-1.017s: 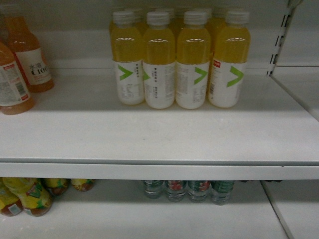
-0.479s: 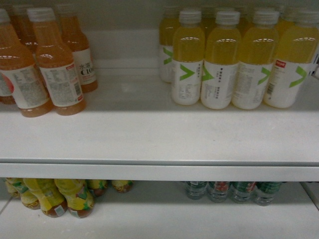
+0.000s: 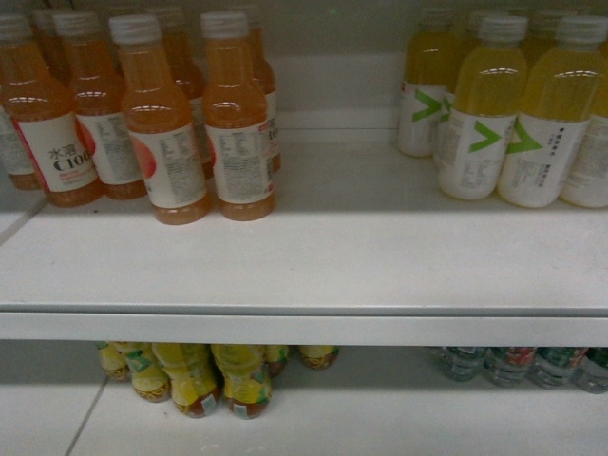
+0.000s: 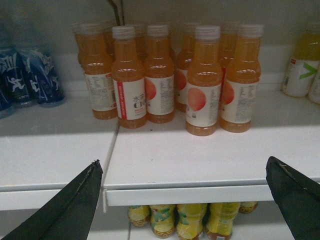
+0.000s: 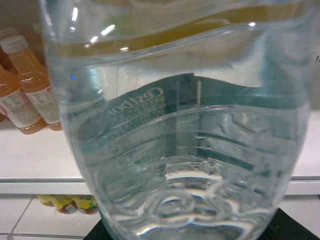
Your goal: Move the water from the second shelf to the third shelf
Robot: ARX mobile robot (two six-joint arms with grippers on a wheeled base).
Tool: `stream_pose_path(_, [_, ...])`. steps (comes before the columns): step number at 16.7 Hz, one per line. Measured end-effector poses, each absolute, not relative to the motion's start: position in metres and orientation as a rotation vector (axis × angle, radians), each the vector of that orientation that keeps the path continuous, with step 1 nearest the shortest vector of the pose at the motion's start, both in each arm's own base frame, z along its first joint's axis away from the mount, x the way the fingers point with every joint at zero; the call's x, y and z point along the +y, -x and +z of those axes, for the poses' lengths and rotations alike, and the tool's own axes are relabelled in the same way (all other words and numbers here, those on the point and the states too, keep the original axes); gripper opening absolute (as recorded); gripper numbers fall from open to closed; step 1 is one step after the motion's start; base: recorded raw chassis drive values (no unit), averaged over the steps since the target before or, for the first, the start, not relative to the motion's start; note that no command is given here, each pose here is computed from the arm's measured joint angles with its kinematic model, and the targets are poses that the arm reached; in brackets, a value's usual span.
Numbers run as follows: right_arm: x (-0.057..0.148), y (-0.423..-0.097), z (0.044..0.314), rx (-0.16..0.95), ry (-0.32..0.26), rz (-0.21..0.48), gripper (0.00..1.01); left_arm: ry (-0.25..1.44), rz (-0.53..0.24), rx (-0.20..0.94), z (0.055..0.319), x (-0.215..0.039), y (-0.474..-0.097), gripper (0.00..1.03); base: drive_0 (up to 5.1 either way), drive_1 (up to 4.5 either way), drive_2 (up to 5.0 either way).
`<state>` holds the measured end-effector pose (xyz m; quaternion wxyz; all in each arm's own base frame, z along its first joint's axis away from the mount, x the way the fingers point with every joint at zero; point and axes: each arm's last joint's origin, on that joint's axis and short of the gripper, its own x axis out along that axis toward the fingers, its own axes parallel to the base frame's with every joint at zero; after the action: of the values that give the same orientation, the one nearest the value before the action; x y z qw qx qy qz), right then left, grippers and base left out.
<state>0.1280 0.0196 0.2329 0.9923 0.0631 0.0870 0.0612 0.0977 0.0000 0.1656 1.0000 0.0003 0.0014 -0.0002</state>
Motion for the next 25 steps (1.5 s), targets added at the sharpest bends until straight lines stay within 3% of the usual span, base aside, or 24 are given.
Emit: stream_pose_path(25, [0.0196,-0.1276,0.233,0.173,-0.127,0.124,0.39,-0.001,0.0,0.001,0.1658,0.0,-0.0977,0.98,-5.0,2.44,2.4])
